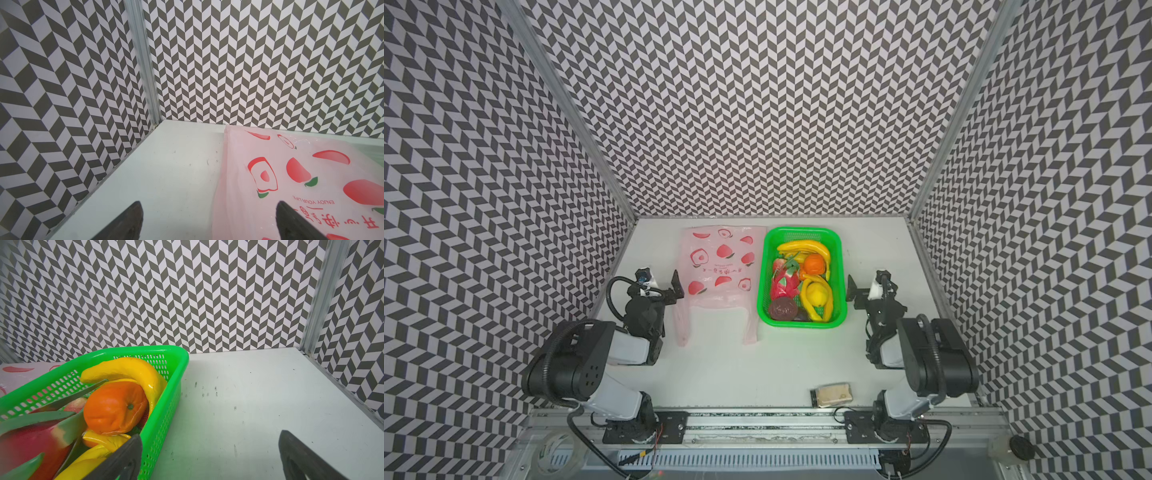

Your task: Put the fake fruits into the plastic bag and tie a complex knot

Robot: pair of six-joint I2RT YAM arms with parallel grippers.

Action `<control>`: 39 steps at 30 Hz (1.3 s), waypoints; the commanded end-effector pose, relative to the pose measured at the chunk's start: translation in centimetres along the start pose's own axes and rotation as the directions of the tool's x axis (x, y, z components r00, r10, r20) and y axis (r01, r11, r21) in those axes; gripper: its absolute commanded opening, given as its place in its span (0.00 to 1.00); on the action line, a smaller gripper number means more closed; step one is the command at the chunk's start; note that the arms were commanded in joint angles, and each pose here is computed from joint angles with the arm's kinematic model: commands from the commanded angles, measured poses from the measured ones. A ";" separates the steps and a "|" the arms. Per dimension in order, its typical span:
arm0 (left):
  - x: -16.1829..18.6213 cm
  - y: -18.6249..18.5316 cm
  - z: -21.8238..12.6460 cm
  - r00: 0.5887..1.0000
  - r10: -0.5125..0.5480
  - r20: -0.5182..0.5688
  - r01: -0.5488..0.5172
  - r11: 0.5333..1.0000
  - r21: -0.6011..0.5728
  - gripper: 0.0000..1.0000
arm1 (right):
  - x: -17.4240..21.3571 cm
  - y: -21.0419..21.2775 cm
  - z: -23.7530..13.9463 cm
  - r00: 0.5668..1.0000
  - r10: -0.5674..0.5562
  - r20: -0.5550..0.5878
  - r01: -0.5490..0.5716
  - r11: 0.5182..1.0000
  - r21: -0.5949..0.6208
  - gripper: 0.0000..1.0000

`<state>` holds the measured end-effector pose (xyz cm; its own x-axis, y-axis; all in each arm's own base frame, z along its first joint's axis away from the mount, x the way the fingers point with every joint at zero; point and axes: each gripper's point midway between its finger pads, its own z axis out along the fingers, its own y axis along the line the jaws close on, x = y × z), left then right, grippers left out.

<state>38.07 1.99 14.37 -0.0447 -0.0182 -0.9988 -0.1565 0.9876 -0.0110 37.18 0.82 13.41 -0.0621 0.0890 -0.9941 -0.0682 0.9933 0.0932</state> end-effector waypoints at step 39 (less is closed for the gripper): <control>-2.5 -0.3 -2.0 0.996 -0.008 0.088 0.005 1.000 0.029 1.00 | -3.7 0.1 -1.2 0.991 -0.019 0.134 0.016 1.000 0.023 0.99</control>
<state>36.90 1.94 14.45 -0.0358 -0.0174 -0.9992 -0.1518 0.9883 -0.0117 36.81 0.69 13.55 -0.0551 0.0887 -0.9945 -0.0536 0.9944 0.0916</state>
